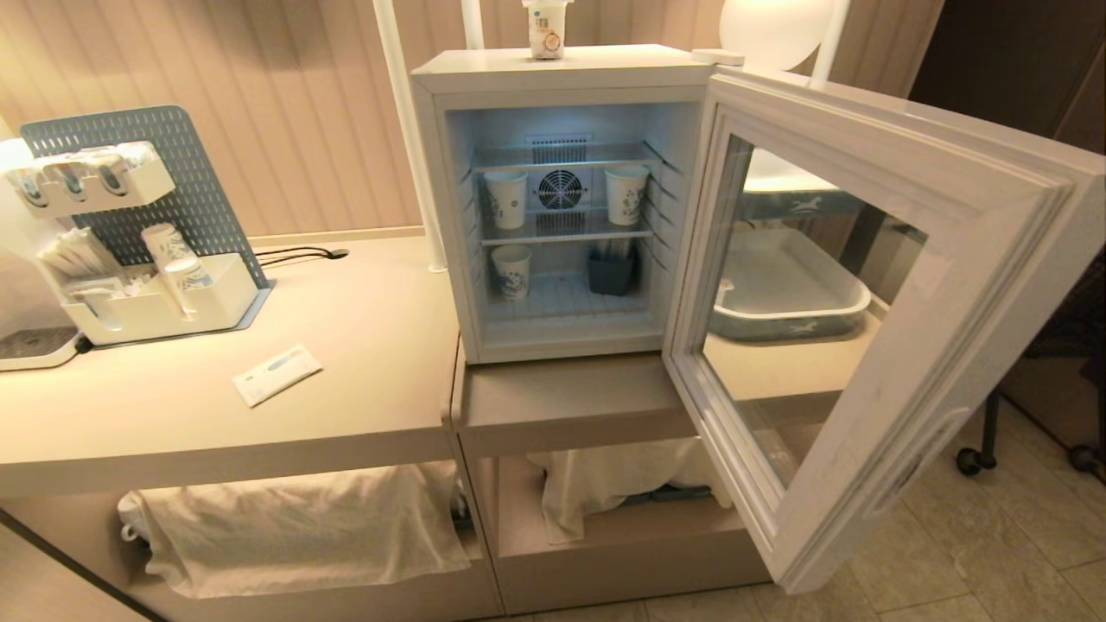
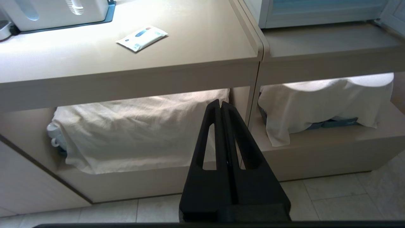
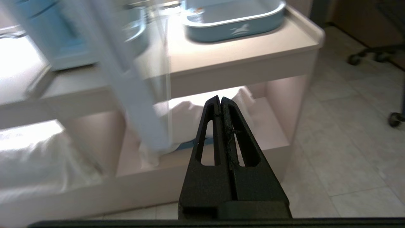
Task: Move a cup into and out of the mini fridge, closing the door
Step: Put the yoghurt in the freezer
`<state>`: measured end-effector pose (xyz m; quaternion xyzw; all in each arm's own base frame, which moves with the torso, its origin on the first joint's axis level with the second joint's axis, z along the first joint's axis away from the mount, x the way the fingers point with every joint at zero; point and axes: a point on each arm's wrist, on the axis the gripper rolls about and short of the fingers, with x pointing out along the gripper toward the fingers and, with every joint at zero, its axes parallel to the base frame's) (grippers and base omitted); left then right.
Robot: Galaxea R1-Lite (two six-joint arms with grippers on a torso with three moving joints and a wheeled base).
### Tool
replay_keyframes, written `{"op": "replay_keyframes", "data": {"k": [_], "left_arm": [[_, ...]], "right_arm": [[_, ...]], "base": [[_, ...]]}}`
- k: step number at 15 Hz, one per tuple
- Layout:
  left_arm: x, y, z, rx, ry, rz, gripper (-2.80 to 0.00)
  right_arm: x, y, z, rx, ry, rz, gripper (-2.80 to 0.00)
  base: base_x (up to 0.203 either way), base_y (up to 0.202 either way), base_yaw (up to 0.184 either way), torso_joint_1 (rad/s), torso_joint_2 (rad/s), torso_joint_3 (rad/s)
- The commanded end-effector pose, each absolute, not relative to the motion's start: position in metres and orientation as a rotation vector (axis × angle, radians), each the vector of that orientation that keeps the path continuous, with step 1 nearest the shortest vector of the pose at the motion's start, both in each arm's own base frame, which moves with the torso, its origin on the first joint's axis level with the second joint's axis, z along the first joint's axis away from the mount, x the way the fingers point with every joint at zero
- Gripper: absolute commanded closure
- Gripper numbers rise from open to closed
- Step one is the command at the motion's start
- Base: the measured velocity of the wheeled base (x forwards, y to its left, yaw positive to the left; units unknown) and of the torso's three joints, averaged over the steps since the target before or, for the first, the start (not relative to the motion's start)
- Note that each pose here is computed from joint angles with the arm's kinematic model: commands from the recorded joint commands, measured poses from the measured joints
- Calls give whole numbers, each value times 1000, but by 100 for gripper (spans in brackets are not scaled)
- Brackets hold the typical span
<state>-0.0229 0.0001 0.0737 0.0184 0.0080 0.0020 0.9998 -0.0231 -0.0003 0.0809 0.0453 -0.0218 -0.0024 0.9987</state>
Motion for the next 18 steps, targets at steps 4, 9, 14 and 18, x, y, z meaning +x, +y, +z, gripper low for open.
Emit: {"op": "replay_keyframes", "data": {"k": [4, 9, 14, 18], "left_arm": [[-23, 0, 73, 35, 22, 4, 0], [-23, 0, 74, 38, 15, 6, 0], [-23, 0, 74, 35, 15, 7, 0], [-23, 0, 74, 35, 15, 7, 0]], "right_arm": [[-23, 0, 81, 92, -45, -4, 0], [-23, 0, 81, 92, -45, -4, 0], [-23, 0, 81, 92, -45, -4, 0], [-23, 0, 81, 92, -45, -4, 0]], "base": [[-188, 0, 0, 2, 5, 3], [-59, 0, 0, 0, 1, 1], [-1, 163, 1, 2, 2, 1], [0, 190, 2, 2, 0, 1]]}}
